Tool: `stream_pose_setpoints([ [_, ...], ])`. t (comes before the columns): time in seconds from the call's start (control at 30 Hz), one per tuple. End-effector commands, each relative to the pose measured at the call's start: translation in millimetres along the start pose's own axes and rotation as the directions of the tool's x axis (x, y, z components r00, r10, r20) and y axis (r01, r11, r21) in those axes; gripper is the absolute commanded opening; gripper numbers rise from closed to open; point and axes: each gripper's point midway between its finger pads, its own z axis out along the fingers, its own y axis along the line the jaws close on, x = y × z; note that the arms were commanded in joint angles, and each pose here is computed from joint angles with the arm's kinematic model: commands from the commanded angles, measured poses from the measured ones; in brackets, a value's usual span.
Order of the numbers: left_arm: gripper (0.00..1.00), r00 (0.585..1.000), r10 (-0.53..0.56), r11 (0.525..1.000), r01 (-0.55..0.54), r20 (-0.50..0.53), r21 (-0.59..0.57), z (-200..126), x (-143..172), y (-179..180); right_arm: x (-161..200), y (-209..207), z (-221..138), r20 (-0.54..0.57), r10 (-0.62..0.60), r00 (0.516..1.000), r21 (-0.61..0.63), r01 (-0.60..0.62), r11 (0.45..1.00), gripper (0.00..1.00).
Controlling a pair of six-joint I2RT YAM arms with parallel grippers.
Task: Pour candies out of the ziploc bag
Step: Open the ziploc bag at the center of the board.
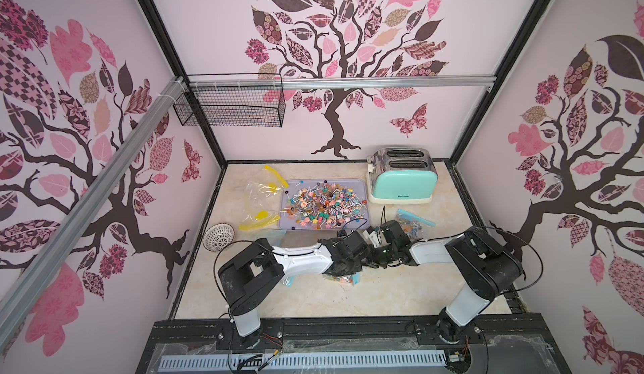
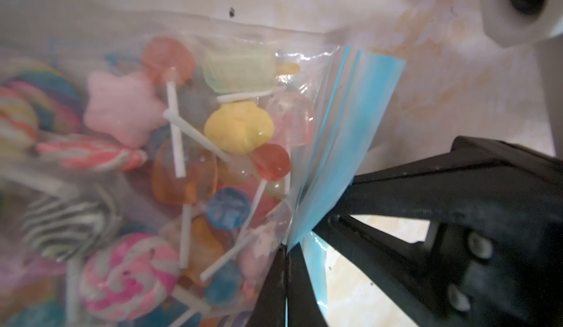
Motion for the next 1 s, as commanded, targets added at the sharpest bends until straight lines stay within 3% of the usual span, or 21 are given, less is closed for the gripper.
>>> stream_pose_setpoints([
  [0.0,0.00,0.994,-0.058,0.995,0.064,0.090,-0.071,2.1,-14.5,21.3,29.0,-57.1,-4.0,-0.033,0.101,0.994,0.284,-0.087,0.955,0.00],
  [0.37,0.00,0.984,-0.094,0.991,0.108,0.152,-0.084,-4.5,-18.4,35.8,28.9,-73.9,-25.3,-0.003,0.095,0.995,0.449,-0.084,0.890,0.00],
  [0.73,0.00,0.976,-0.095,0.991,0.112,0.194,-0.077,-15.4,-22.2,44.0,28.8,-84.9,-36.8,0.007,0.083,0.997,0.528,-0.074,0.846,0.00],
  [0.97,0.00,0.978,0.033,0.991,-0.057,0.204,0.117,-43.2,-32.3,-22.2,16.4,-65.3,-29.9,0.006,0.048,0.999,0.459,-0.045,0.887,0.00],
])
